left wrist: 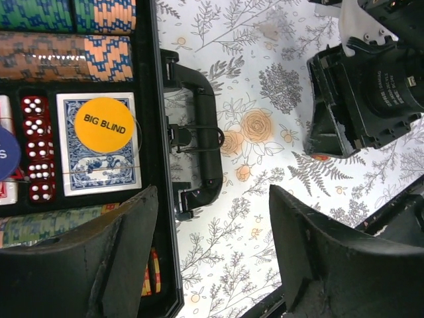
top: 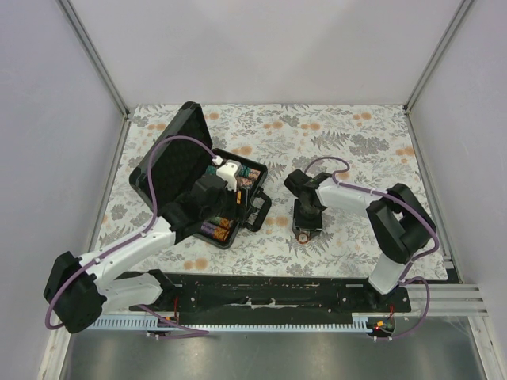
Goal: Pack up texas hold em set
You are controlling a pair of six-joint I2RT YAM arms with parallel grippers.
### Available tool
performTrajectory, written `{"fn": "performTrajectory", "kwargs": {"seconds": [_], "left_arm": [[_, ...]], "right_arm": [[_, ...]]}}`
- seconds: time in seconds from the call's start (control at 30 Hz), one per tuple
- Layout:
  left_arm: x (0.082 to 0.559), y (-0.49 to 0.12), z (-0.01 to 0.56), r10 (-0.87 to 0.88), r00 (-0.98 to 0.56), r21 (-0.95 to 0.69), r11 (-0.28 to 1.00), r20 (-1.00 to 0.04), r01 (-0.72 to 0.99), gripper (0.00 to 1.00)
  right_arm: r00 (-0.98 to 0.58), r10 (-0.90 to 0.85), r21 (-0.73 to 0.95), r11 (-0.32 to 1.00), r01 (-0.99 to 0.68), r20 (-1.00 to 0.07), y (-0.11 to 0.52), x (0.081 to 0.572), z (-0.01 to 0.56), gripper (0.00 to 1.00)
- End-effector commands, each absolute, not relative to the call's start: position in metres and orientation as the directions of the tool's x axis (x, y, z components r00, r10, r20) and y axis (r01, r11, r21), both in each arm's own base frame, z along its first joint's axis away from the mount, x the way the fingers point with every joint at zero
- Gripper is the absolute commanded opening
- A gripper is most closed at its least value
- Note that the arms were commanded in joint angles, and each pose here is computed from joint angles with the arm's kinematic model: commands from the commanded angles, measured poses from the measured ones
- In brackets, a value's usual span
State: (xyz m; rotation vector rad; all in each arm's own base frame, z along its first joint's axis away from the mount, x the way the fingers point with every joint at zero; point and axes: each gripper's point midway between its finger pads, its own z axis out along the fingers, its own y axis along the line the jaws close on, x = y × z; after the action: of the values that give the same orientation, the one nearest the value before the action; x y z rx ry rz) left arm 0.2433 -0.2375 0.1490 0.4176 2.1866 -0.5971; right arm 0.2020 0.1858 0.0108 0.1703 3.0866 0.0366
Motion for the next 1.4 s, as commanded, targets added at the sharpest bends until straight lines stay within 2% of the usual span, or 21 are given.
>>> {"fn": "performTrajectory", "kwargs": {"seconds": [0.0, 0.33, 0.53, 0.7, 0.9, 1.37], "left_arm": [[0.241, -0.255, 0.164, 0.032, -0.592, -0.353, 0.776, -0.805, 0.522, 0.76], [0.227, -0.285, 0.175, -0.053, -0.6, -0.493, 0.63, -0.798, 0.6, 0.79], [0.229, -0.302, 0.175, -0.11, -0.627, -0.566, 0.57, -0.771, 0.595, 0.76], [0.237, -0.304, 0.172, -0.158, -0.639, -0.593, 0.585, -0.753, 0.554, 0.68], [0.248, -0.297, 0.165, -0.219, -0.636, -0.604, 0.632, -0.74, 0.485, 0.52], [0.256, -0.301, 0.153, -0.22, -0.662, -0.61, 0.659, -0.716, 0.441, 0.31]], "right_arm": [[-0.979, 0.161, 0.175, 0.975, 0.138, -0.125, 0.215, 0.221, 0.036, 0.42], [-0.939, 0.324, 0.563, 0.801, 0.205, -0.119, 0.269, 0.26, 0.112, 0.43], [-0.927, 0.372, 0.71, 0.666, 0.23, -0.049, 0.292, 0.266, 0.145, 0.43], [-0.914, 0.405, 0.749, 0.608, 0.262, -0.009, 0.296, 0.264, 0.151, 0.43], [-0.904, 0.426, 0.773, 0.564, 0.29, 0.029, 0.299, 0.262, 0.152, 0.43], [-0.904, 0.421, 0.784, 0.534, 0.318, 0.08, 0.303, 0.258, 0.145, 0.44]]}}
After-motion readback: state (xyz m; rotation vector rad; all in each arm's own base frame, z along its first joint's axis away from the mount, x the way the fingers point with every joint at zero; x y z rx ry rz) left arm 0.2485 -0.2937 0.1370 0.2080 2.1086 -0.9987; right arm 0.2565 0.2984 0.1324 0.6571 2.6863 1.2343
